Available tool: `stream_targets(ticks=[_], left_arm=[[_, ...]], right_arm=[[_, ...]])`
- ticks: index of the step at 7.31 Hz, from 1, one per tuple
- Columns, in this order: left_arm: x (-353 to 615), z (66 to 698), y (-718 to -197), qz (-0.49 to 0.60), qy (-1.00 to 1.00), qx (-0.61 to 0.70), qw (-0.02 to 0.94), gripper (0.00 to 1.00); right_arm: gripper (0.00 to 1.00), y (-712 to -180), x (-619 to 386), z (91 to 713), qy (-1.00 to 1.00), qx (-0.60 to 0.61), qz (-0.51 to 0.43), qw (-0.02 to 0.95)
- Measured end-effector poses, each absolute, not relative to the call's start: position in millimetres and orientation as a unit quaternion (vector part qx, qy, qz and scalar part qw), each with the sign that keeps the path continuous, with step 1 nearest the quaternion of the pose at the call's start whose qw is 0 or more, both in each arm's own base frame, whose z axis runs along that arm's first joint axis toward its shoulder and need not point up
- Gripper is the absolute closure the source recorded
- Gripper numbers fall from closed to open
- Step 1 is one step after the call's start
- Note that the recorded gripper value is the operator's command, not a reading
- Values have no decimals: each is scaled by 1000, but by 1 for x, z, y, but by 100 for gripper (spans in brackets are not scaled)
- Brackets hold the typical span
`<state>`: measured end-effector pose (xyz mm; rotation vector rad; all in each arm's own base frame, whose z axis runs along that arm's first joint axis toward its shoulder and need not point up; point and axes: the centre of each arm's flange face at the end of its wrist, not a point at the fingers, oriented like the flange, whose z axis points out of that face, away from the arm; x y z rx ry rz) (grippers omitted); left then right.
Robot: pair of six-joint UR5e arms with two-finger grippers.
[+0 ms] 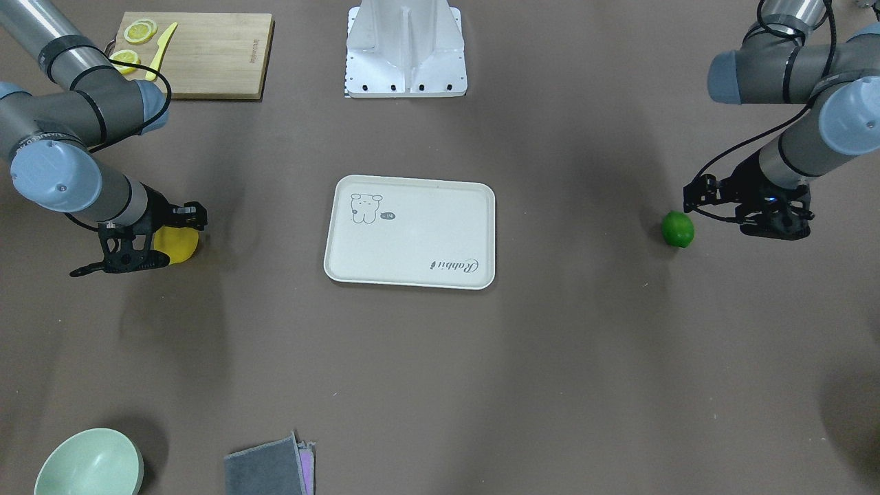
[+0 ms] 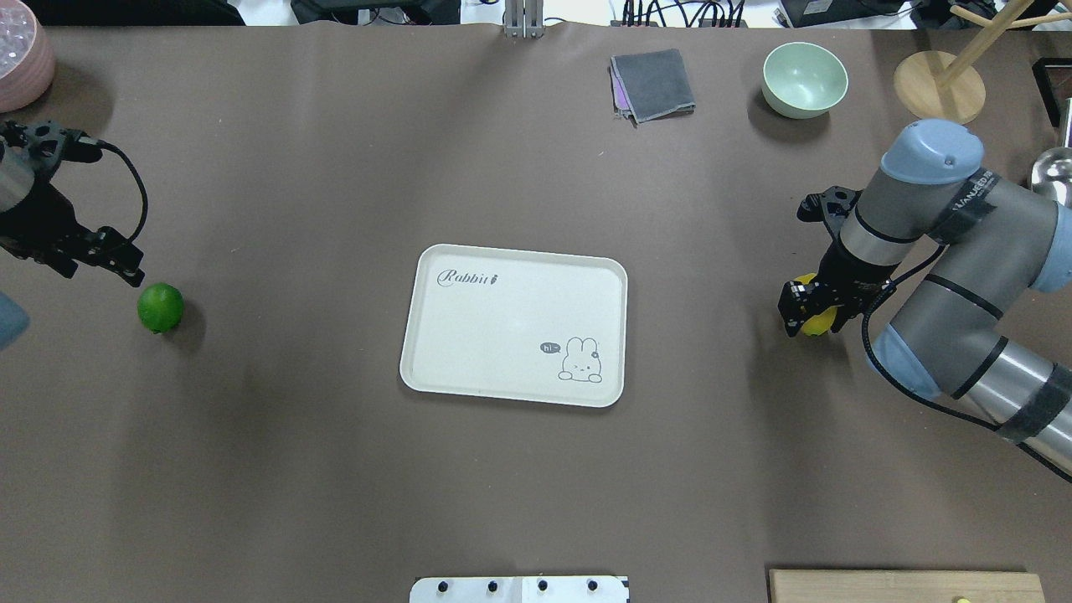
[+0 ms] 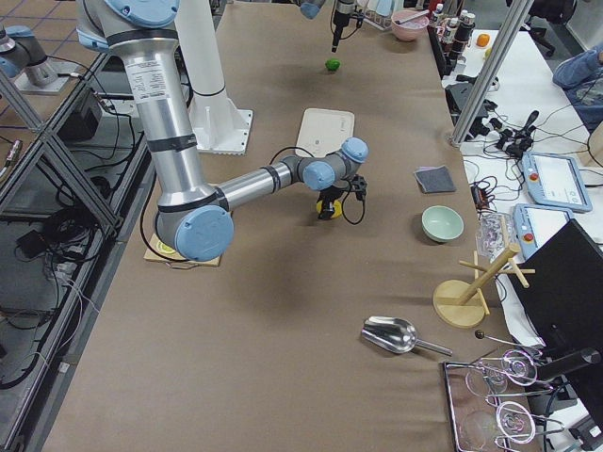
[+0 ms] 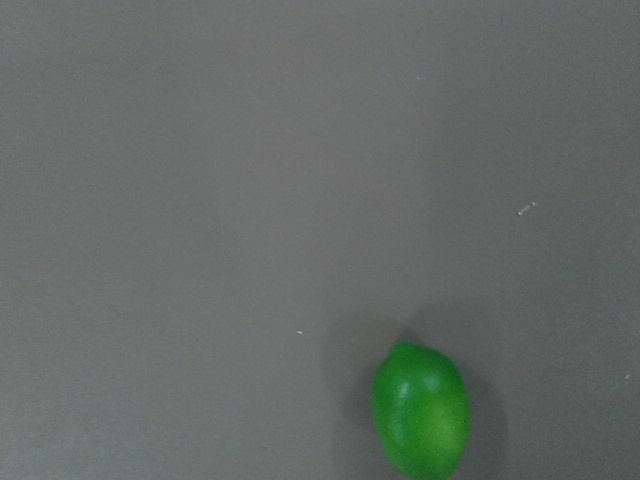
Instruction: Place all lemons on tray
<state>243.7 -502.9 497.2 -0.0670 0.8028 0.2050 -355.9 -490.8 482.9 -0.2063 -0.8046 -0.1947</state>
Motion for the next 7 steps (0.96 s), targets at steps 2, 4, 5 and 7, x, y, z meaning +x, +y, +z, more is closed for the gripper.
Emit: stream_targets(ticks=[2,4,5,7], left_arm=[[270,515,-503,113,384,-51,915,3],[290,535,-510,118,379,-66,916,3],[296,542,-511,119,378,-74,915,3],[307,549,-510,122,399,-105,903,54]], right_arm=[[74,-500,-354,458,-403,-82,-96,906],[74,-515,-365,399,-429,-40,-116,895],[74,-519,-378,367,-441,-24,-128,888],[74,-518,-405,321,-456,-24,-117,882]])
